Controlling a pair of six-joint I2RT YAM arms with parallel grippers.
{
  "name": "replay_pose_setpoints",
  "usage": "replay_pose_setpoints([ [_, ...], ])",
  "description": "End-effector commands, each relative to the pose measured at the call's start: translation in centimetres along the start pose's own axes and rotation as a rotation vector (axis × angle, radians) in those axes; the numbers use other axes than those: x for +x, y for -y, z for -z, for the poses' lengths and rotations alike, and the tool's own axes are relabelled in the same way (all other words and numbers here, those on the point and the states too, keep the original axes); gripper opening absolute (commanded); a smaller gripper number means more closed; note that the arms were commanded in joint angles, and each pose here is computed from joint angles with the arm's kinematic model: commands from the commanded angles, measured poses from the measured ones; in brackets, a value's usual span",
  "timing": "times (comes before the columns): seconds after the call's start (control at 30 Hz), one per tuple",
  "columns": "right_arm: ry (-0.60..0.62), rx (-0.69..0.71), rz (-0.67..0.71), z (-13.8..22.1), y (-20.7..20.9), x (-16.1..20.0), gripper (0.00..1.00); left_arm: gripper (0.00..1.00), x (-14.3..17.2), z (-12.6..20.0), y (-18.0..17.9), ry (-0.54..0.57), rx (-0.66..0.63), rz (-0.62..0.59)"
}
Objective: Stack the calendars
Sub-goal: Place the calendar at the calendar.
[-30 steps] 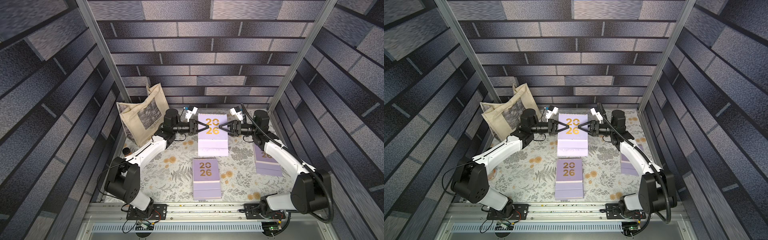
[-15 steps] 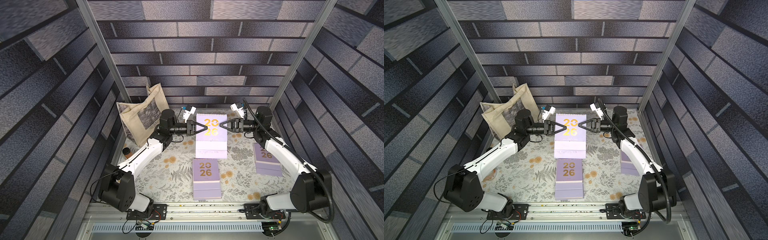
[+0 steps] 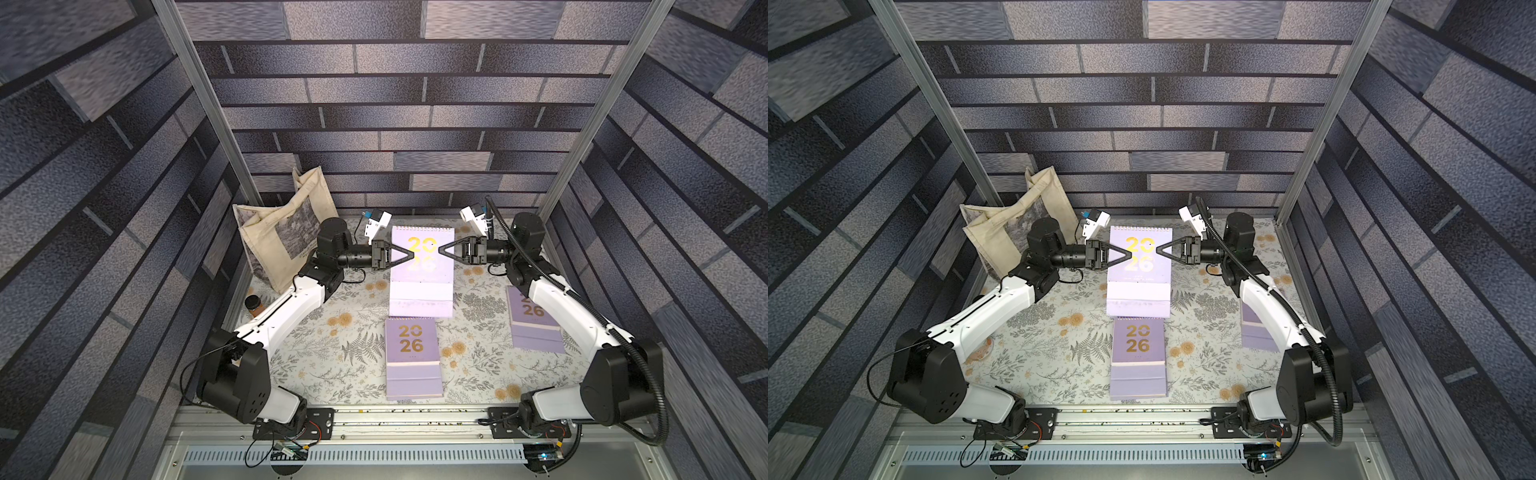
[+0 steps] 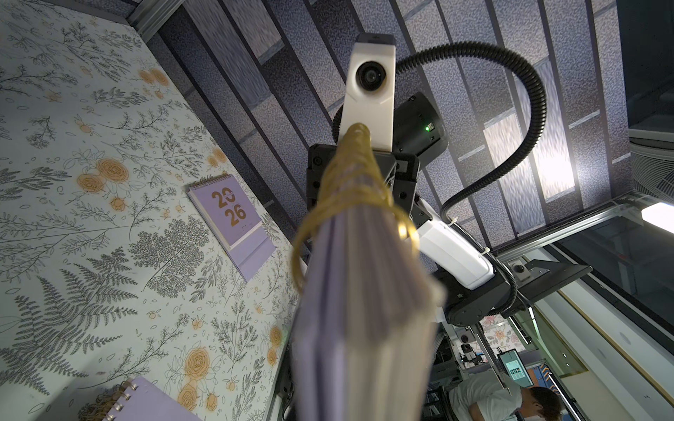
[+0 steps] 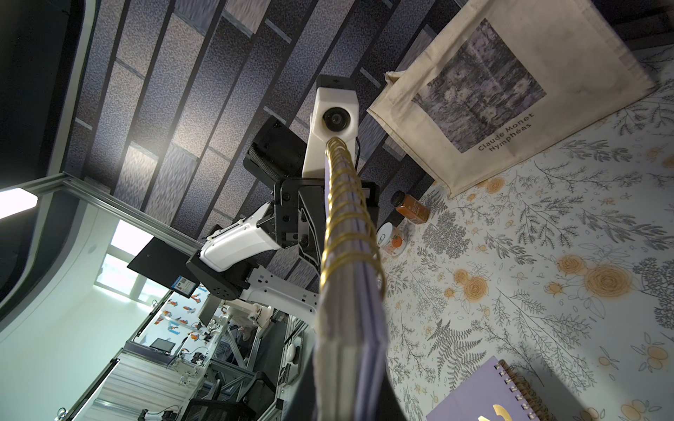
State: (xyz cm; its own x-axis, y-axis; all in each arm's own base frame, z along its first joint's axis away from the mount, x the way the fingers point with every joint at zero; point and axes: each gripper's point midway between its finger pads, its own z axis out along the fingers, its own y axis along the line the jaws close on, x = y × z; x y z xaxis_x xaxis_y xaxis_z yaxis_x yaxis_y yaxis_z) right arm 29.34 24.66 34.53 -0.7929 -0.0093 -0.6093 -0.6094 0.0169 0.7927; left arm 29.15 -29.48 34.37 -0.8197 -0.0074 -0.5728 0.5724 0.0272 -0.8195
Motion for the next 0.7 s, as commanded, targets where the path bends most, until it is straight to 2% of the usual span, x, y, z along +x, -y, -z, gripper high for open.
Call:
replay_pose_setpoints([
  [0.0,-0.029,-0.047,0.046,-0.9,-0.7,0.9,0.0,0.07,-1.2,-0.2,0.6,0.018,0.011,-0.02],
  [0.1,-0.028,-0.032,-0.006,-0.9,0.4,1.8,0.0,0.49,-1.1,0.2,0.0,0.017,-0.009,-0.01],
  [0.13,-0.027,-0.029,-0.017,-0.9,0.6,2.0,0.0,0.6,-1.1,0.6,-0.4,0.016,-0.023,-0.007],
  [0.17,-0.025,-0.024,-0.03,-0.9,0.8,2.2,0.0,0.64,-1.0,0.9,-0.8,0.016,-0.042,-0.005],
  [0.27,-0.03,-0.005,-0.101,-0.8,1.8,3.0,0.0,0.71,-1.2,2.8,-1.9,0.039,-0.11,0.005],
  [0.5,-0.033,0.057,-0.31,-0.4,4.5,6.6,0.0,0.72,-2.0,7.9,-3.0,0.125,-0.216,0.025],
  [0.67,-0.051,0.098,-0.436,-0.1,7.4,10.5,0.0,0.71,-2.0,9.5,-3.4,0.151,-0.239,0.029],
])
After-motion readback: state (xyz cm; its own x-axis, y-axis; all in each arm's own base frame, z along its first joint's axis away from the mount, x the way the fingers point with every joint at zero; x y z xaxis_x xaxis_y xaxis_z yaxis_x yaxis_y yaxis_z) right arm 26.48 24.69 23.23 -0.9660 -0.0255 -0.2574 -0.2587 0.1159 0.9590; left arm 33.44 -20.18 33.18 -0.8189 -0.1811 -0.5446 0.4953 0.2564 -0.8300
